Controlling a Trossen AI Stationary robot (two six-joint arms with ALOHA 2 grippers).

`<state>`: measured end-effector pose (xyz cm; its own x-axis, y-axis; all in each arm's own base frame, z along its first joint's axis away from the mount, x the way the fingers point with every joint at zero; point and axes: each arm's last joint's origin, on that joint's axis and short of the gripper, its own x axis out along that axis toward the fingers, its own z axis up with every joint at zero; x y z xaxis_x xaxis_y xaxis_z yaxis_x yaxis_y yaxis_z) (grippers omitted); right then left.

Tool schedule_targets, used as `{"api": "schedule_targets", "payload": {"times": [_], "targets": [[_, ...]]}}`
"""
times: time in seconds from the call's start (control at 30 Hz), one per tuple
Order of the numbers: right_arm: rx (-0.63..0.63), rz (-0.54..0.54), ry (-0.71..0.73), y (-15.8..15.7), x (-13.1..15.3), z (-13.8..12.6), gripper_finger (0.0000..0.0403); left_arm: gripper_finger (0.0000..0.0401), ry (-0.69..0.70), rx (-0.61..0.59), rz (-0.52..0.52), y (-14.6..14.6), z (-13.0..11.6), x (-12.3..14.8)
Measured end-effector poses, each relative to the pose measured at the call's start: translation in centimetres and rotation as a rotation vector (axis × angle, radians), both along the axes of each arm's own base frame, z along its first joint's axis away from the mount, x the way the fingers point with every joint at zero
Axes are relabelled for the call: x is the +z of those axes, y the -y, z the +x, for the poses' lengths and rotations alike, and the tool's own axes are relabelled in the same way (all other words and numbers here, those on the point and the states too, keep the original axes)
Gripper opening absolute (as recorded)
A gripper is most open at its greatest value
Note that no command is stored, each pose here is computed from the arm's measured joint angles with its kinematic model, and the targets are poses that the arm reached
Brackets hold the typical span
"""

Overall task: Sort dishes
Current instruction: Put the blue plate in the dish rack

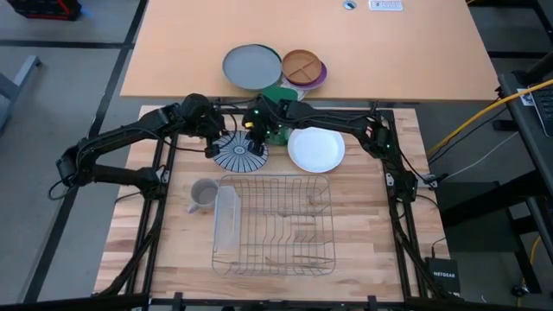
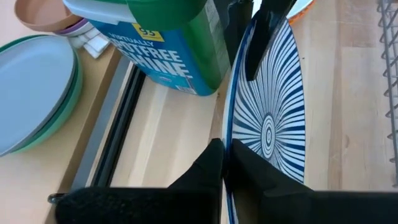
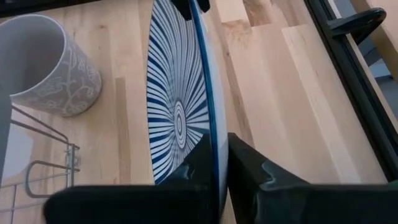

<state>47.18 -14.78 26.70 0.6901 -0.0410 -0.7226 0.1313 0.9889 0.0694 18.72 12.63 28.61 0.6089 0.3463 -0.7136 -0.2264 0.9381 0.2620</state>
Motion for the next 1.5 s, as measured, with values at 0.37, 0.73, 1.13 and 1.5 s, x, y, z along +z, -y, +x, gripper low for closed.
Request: {"api": "schedule_targets", "payload": {"times": [0.37, 0.73, 1.13, 1.5], "targets": [[-0.037, 0.013, 0.001, 0.1, 0.2, -0.1, 0.0019, 0.0103, 0.005, 0.072, 0.066, -0.1, -0.3, 0.7], [-0.105, -0.034, 0.000, -0.1, 5.6, -1.1, 0.0019, 0.0127, 0.110, 0.142, 0.234, 0.5, -1.8, 5.3], [-0.227, 0.062, 0.024, -1.3, 9.6, -3.1, 0.0018, 0.0127, 0.286, 0.210, 0.346, 3.6, -6.5, 8.9], [-0.333, 0.205, 0.084, -1.3, 11.1, -4.0, 0.0018, 0.0127, 0.286, 0.039, 0.222, 5.6, -8.4, 8.5]]}}
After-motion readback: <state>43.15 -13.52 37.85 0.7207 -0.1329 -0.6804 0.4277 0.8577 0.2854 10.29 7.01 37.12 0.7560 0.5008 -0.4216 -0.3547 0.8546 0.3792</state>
